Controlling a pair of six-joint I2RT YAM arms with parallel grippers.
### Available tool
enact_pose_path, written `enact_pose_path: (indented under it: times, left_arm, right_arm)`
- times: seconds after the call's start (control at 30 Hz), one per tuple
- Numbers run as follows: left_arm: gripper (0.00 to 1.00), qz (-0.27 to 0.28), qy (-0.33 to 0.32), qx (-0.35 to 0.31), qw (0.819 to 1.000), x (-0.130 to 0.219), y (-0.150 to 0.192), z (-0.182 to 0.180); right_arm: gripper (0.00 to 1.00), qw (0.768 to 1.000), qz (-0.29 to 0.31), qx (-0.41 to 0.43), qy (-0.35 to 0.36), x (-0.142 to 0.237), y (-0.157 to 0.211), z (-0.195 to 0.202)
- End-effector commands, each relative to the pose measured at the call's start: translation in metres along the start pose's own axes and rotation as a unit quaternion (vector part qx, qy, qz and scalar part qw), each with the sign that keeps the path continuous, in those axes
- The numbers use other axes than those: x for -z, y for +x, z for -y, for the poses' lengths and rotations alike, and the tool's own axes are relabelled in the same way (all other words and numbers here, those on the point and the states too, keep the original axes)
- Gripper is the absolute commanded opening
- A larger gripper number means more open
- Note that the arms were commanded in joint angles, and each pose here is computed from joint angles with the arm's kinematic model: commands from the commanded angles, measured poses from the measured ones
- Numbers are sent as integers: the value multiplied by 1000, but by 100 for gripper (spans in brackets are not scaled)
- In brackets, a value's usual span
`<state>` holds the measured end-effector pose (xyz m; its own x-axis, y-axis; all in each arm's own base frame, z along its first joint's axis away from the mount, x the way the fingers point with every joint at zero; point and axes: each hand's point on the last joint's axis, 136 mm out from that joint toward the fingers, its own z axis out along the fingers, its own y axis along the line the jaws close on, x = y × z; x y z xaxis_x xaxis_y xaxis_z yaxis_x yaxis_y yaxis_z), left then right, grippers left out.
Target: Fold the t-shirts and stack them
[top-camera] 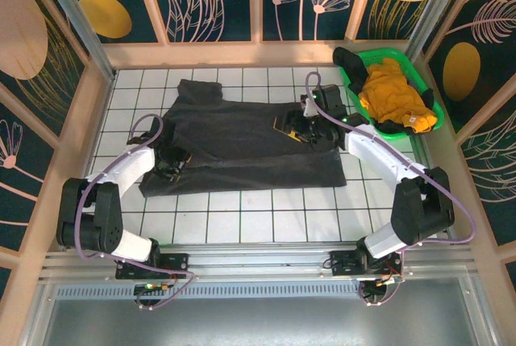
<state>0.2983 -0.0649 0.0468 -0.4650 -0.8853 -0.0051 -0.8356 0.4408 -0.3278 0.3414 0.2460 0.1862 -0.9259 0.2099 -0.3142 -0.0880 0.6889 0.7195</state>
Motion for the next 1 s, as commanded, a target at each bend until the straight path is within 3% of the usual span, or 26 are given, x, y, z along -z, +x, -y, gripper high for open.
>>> enact_pose_path:
  times: [0.0,0.27,0.43,0.53,0.7,0.97]
  left_arm:
    - [56,-7,19,25,999,-8,2,9]
    - [45,0,32,24,999,-13,-5,32]
    - [11,0,43,19,999,-14,-5,43]
    - [0,13,43,-1,999,-10,-10,54]
    - [0,24,61,-84,994,1,-7,109]
    - [0,24,-1,-209,978,-28,13,149]
  right_arm:
    - [63,1000,5,7,-22,0,-6,-16]
    - [61,1000,1,3,-16,0,0,-10]
    - [61,1000,6,1,-8,3,0,-8]
    - [59,1000,7,0,-8,3,0,-8]
    - [58,1000,18,-5,-3,5,-3,-6]
    - [57,1000,21,-16,1,8,-8,-2]
